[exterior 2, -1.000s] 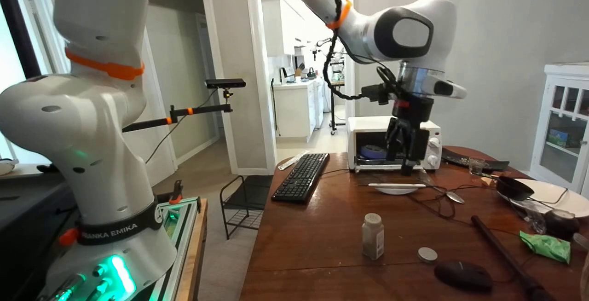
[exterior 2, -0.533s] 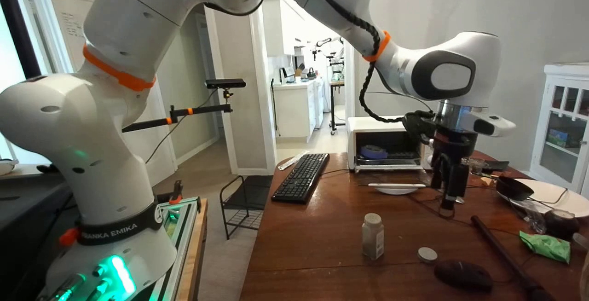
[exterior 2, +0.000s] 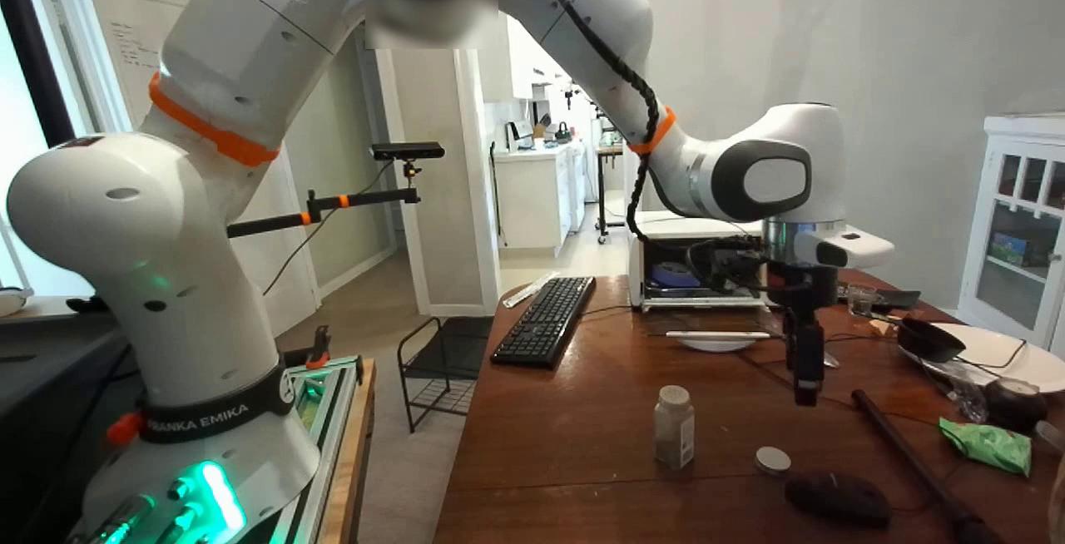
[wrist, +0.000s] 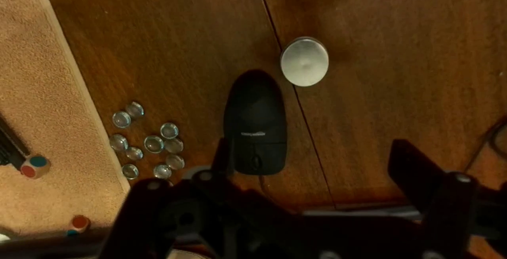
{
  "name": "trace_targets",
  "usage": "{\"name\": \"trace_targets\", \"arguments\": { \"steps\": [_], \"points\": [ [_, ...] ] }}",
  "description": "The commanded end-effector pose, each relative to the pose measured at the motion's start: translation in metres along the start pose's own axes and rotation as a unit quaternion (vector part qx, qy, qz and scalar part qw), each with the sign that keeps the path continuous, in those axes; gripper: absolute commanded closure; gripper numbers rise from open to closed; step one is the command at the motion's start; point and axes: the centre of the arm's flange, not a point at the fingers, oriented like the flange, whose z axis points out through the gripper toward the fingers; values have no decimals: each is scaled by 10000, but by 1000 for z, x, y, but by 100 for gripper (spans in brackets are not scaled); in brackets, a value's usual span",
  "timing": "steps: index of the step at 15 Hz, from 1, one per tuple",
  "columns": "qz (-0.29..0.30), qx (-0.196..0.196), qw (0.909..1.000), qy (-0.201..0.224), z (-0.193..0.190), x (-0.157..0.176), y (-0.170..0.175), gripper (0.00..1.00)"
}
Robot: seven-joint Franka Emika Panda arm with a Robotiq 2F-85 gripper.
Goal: Put the lid on top of the glass jar.
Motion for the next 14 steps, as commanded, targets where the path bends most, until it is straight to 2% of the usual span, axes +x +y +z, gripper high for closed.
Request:
{"name": "trace_targets", "arguments": {
  "steps": [1, 7, 9, 10, 14],
  "points": [
    [243, -203, 9995, 53, 14, -27, 11, 0],
    [277, -326, 9990, -109, 46, -39, 23, 0],
    [148, -493, 9982, -324, 33, -43, 28, 0],
    [190, -361, 9989, -251, 44, -33, 23, 0],
    [192, -421, 9987, -228, 41, -30, 25, 0]
  ]
}}
